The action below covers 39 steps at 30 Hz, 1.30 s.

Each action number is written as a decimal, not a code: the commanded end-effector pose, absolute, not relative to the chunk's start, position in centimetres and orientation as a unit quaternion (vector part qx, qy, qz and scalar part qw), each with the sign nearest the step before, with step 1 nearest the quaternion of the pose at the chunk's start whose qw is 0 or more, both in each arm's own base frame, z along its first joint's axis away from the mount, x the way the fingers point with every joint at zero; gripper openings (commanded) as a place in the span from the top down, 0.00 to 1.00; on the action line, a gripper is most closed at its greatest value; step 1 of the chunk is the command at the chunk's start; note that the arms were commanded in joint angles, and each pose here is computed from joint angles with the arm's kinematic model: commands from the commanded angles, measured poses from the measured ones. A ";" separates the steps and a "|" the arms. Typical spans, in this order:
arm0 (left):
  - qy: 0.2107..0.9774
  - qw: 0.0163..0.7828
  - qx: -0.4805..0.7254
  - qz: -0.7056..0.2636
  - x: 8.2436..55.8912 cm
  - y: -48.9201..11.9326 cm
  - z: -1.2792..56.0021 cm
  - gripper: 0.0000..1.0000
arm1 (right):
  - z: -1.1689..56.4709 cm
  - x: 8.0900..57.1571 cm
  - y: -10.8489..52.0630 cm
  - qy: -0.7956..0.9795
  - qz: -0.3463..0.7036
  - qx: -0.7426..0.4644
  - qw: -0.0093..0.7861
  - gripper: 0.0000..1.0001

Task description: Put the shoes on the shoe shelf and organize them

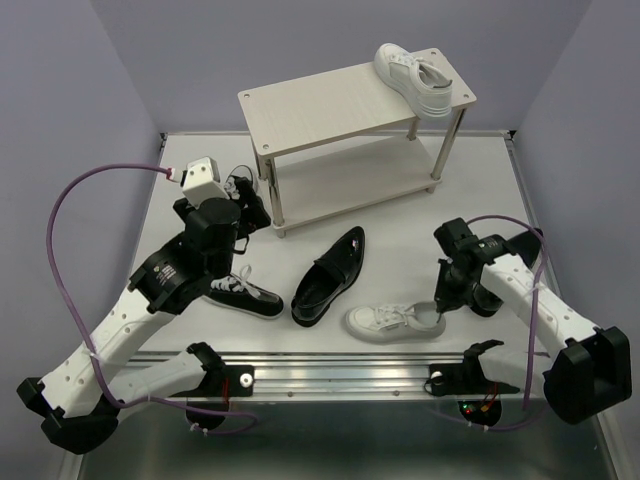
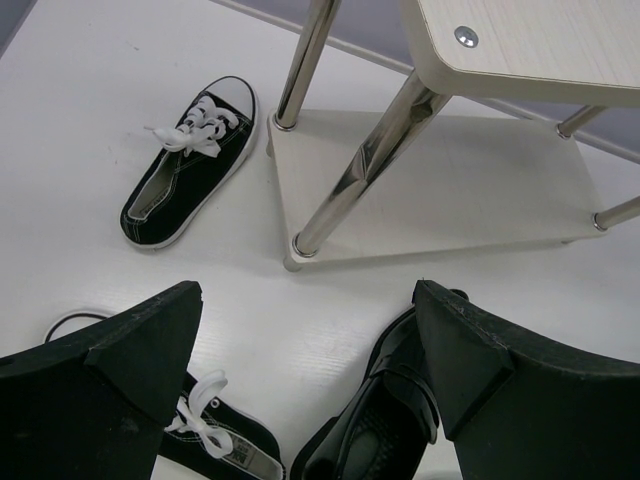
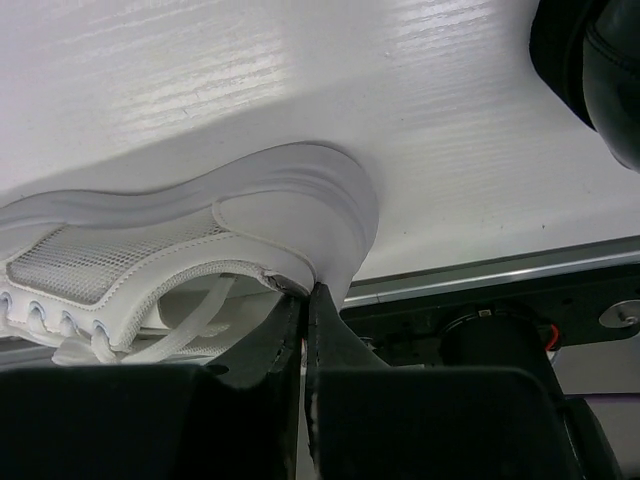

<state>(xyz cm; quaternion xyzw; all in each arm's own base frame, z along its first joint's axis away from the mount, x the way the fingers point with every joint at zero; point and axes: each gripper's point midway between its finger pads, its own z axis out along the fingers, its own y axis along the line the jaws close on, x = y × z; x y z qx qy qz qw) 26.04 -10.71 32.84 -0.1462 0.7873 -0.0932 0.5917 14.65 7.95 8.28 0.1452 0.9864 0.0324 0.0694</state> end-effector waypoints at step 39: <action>0.781 0.606 -0.117 -0.101 25.9 -10.7 34.2 0.01 | 12.5 22.8 13.1 0.842 0.246 0.424 0.227 0.71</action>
